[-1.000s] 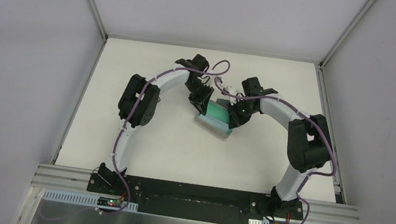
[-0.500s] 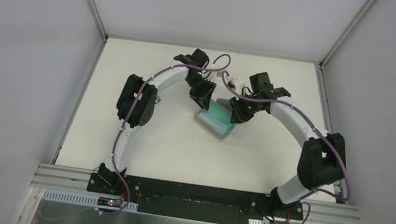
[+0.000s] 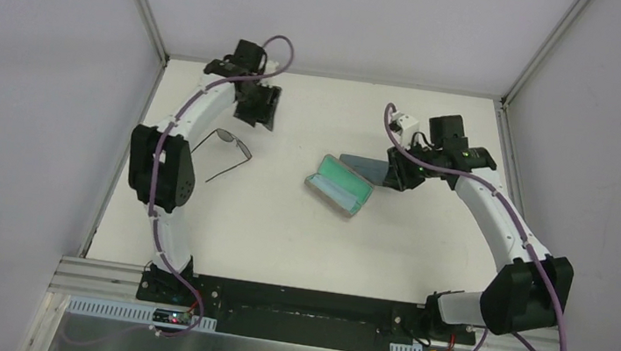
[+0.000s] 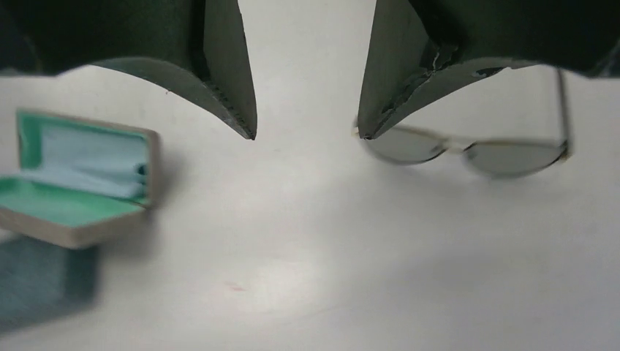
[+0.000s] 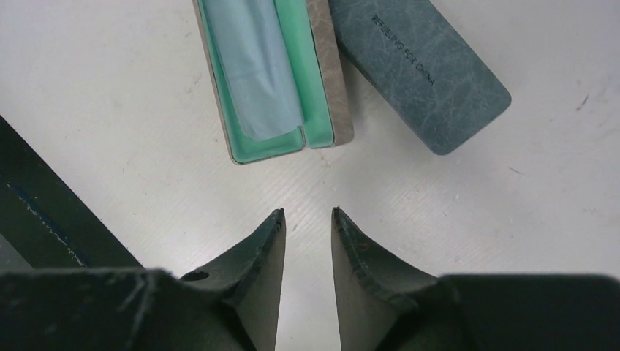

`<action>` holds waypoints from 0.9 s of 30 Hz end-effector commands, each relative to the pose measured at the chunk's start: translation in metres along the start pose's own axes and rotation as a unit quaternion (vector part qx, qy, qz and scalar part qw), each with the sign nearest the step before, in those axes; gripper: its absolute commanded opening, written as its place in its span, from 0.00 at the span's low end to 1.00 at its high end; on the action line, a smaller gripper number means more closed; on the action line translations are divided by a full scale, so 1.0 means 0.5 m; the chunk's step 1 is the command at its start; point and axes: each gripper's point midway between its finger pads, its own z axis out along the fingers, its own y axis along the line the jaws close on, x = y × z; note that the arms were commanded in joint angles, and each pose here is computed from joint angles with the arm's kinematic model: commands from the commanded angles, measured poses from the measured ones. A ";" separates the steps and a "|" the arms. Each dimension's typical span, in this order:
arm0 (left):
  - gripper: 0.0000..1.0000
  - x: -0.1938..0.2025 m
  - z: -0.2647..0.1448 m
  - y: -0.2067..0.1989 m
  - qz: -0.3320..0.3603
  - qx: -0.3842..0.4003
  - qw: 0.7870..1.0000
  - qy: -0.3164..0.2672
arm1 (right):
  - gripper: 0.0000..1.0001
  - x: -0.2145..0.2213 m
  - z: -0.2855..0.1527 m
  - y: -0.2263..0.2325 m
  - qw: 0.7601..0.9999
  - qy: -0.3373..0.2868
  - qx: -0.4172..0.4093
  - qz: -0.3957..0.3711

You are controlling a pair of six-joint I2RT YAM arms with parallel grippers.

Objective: Organize the sunglasses
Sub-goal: Place the glasses cleaning cloth in the sunglasses case.

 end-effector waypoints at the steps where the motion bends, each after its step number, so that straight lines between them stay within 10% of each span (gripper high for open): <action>1: 0.55 0.064 -0.098 0.215 -0.151 -0.218 0.964 -0.013 | 0.33 0.012 -0.018 -0.007 1.000 -0.016 0.009 0.018; 27: 0.43 0.134 -0.010 0.293 -0.328 -0.228 0.916 0.019 | 0.37 0.057 -0.025 -0.030 0.999 -0.003 0.027 0.048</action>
